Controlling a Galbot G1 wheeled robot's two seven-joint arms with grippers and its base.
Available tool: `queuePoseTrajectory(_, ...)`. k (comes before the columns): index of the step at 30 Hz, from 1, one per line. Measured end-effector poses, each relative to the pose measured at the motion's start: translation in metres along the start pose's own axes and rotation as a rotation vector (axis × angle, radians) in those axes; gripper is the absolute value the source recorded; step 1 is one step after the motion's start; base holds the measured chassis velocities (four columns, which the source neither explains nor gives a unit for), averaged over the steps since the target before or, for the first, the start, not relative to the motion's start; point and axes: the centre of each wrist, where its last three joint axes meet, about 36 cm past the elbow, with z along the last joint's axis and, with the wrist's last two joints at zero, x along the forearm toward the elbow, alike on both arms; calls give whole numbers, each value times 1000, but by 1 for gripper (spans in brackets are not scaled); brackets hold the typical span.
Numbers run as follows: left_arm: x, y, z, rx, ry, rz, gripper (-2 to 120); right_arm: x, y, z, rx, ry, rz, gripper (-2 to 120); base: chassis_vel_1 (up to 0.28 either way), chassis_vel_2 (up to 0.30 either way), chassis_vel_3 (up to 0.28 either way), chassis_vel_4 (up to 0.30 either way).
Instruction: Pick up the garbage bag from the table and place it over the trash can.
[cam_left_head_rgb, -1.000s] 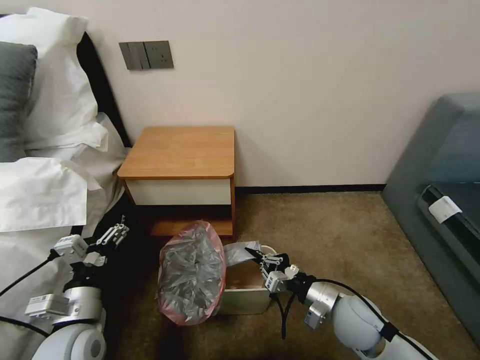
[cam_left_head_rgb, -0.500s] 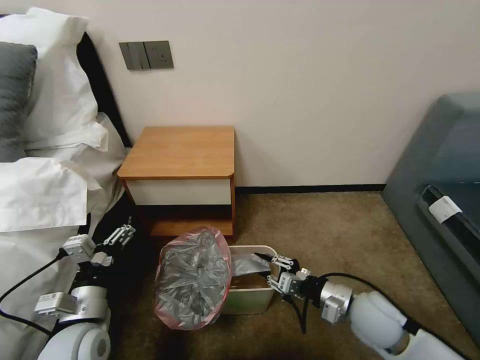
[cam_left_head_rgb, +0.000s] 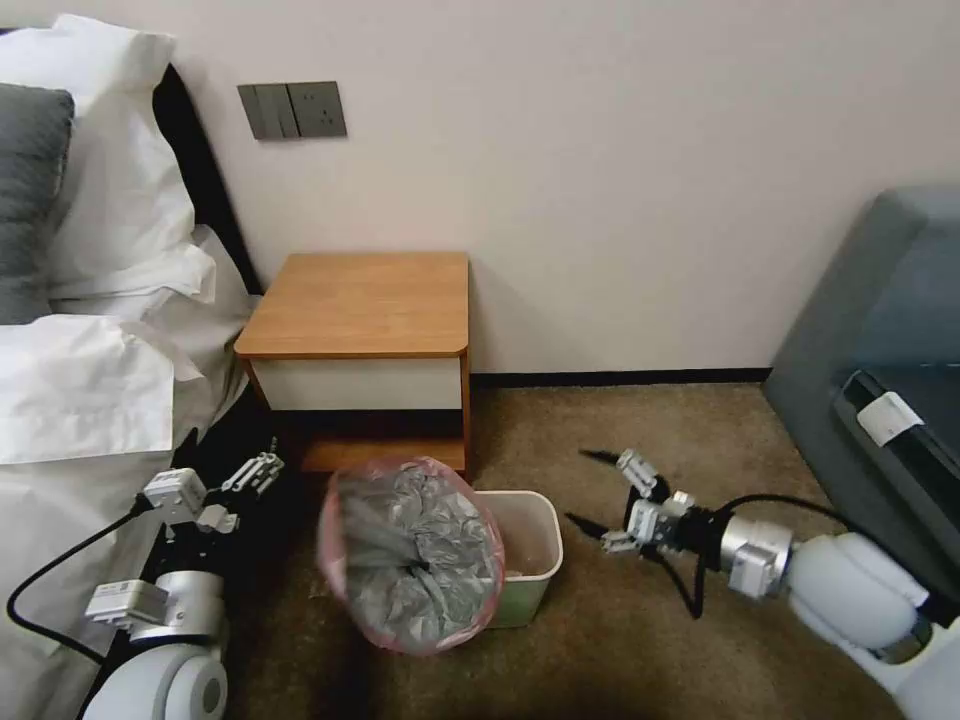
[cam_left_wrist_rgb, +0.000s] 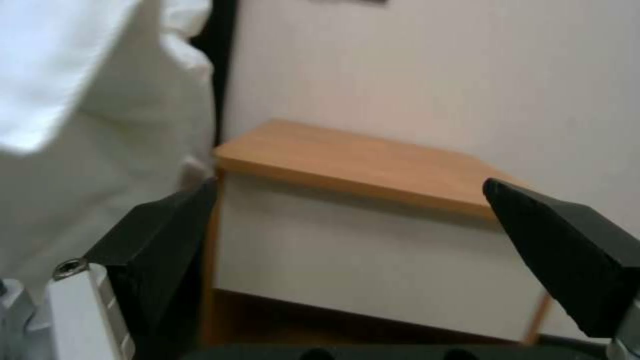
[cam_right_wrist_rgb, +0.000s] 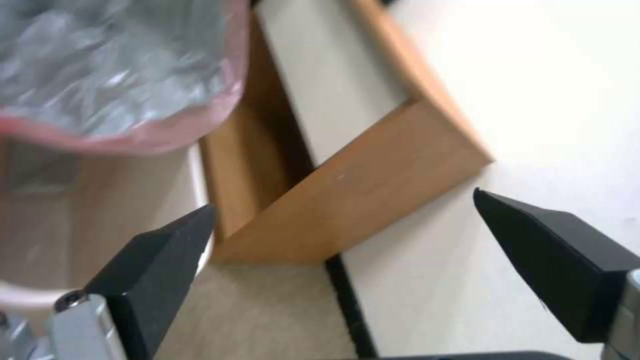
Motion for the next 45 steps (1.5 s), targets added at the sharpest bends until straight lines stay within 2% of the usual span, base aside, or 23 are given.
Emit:
queuePoseTrajectory(3, 3, -21, -14, 72, 6, 121, 99, -6, 4, -2, -35, -10, 60, 100, 0, 0, 0, 0)
queuePoseTrajectory(4, 3, -21, -14, 72, 6, 121, 99, -6, 4, -2, -35, -10, 60, 100, 0, 0, 0, 0)
queuePoseTrajectory(6, 6, -36, -24, 155, 2, 234, 99, -9, 10, -3, -54, -17, 76, 100, 0, 0, 0, 0)
queuePoseTrajectory(7, 9, -47, -31, 223, 13, 324, 99, -12, 14, -3, -67, -20, 81, 100, 0, 0, 0, 0)
queuePoseTrajectory(8, 9, -47, -31, 223, 13, 324, 99, -12, 14, -3, -67, -20, 81, 100, 0, 0, 0, 0)
queuePoseTrajectory(10, 16, -60, -34, 326, 94, 451, 99, -14, 20, -4, -82, -26, 88, 100, 0, 0, 0, 0)
queuePoseTrajectory(13, 22, -65, -25, 365, 162, 482, 99, -16, 21, -4, -86, -31, 98, 100, 0, 0, 0, 0)
queuePoseTrajectory(15, 32, -63, -2, 382, 258, 441, 98, -17, 22, -5, -91, -37, 105, 100, 0, 0, 0, 0)
queuePoseTrajectory(16, 32, -63, -2, 382, 258, 441, 98, -17, 22, -5, -91, -37, 105, 100, 0, 0, 0, 0)
queuePoseTrajectory(19, 47, -66, 33, 341, 333, 312, 97, -18, 27, -5, -95, -46, 105, 100, 0, 0, 0, 0)
queuePoseTrajectory(20, 47, -66, 33, 341, 333, 312, 97, -18, 27, -5, -95, -46, 105, 100, 0, 0, 0, 0)
queuePoseTrajectory(22, 53, -72, 44, 315, 361, 217, 96, -20, 33, -5, -106, -53, 103, 100, 0, 0, 0, 0)
queuePoseTrajectory(23, 53, -72, 44, 315, 361, 217, 96, -20, 33, -5, -106, -53, 103, 100, 0, 0, 0, 0)
queuePoseTrajectory(26, 55, -77, 53, 276, 400, 116, 96, -22, 39, -4, -114, -63, 97, 100, 0, 0, 0, 0)
queuePoseTrajectory(27, 55, -77, 53, 276, 400, 116, 96, -22, 39, -4, -114, -63, 97, 100, 0, 0, 0, 0)
queuePoseTrajectory(30, 54, -81, 59, 256, 427, 8, 96, -22, 43, -3, -116, -69, 95, 100, 0, 0, 0, 0)
queuePoseTrajectory(31, 54, -81, 59, 256, 427, 8, 96, -22, 43, -3, -116, -69, 95, 100, 0, 0, 0, 0)
queuePoseTrajectory(33, 52, -85, 63, 237, 451, -73, 96, -22, 45, -3, -119, -69, 93, 100, 0, 0, 0, 0)
queuePoseTrajectory(34, 52, -85, 63, 237, 451, -73, 96, -22, 45, -3, -119, -69, 93, 100, 0, 0, 0, 0)
queuePoseTrajectory(35, 51, -86, 65, 223, 470, -113, 95, -22, 46, -3, -121, -69, 94, 100, 0, 0, 0, 0)
queuePoseTrajectory(38, 50, -87, 65, 216, 487, -128, 95, -22, 47, -3, -122, -70, 94, 100, 0, 0, 0, 0)
queuePoseTrajectory(41, 45, -89, 61, 188, 572, -117, 93, -23, 48, -3, -125, -69, 95, 100, 0, 0, 0, 0)
queuePoseTrajectory(45, 39, -89, 57, 200, 618, -107, 93, -22, 49, -3, -128, -73, 99, 100, 0, 0, 0, 0)
